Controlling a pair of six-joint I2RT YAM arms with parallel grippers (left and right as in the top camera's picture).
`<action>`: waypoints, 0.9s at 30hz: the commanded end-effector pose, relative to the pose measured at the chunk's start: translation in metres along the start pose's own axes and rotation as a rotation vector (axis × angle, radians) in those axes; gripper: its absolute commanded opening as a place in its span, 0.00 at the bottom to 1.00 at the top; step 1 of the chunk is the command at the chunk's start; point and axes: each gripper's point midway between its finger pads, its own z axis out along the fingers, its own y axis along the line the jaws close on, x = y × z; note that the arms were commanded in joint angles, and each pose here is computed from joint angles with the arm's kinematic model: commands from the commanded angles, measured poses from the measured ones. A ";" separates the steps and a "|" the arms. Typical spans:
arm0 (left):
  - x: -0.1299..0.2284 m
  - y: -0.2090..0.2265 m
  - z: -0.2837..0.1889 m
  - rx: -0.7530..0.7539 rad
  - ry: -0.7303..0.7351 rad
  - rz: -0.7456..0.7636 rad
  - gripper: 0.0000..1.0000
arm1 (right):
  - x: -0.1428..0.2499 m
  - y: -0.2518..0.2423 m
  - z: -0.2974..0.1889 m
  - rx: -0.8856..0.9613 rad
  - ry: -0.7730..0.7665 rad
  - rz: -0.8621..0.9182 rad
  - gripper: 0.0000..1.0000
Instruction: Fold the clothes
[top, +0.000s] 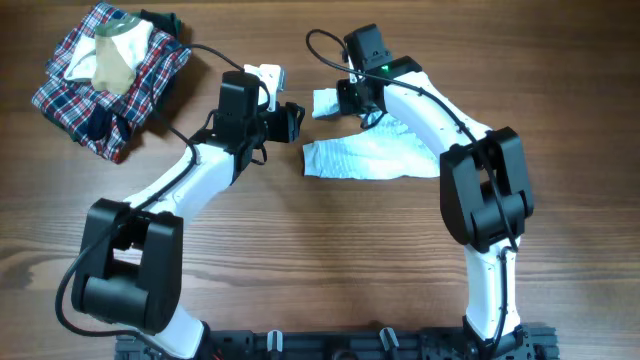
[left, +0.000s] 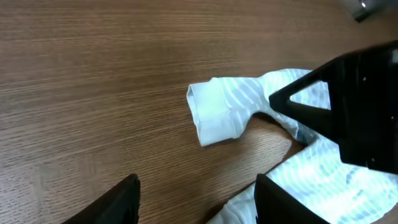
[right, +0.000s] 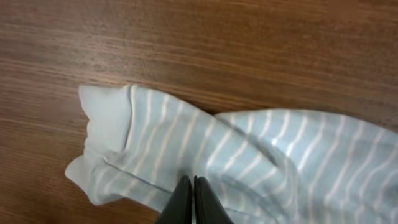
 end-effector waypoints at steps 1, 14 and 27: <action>-0.010 -0.002 -0.005 -0.005 -0.027 0.023 0.59 | 0.020 0.009 0.008 -0.057 0.085 0.017 0.04; -0.011 0.005 -0.006 -0.043 -0.033 0.022 0.59 | -0.006 0.017 -0.034 -0.083 -0.007 0.034 0.04; -0.011 0.005 -0.006 -0.042 -0.035 0.022 0.59 | -0.037 0.023 -0.013 -0.112 -0.143 -0.025 0.04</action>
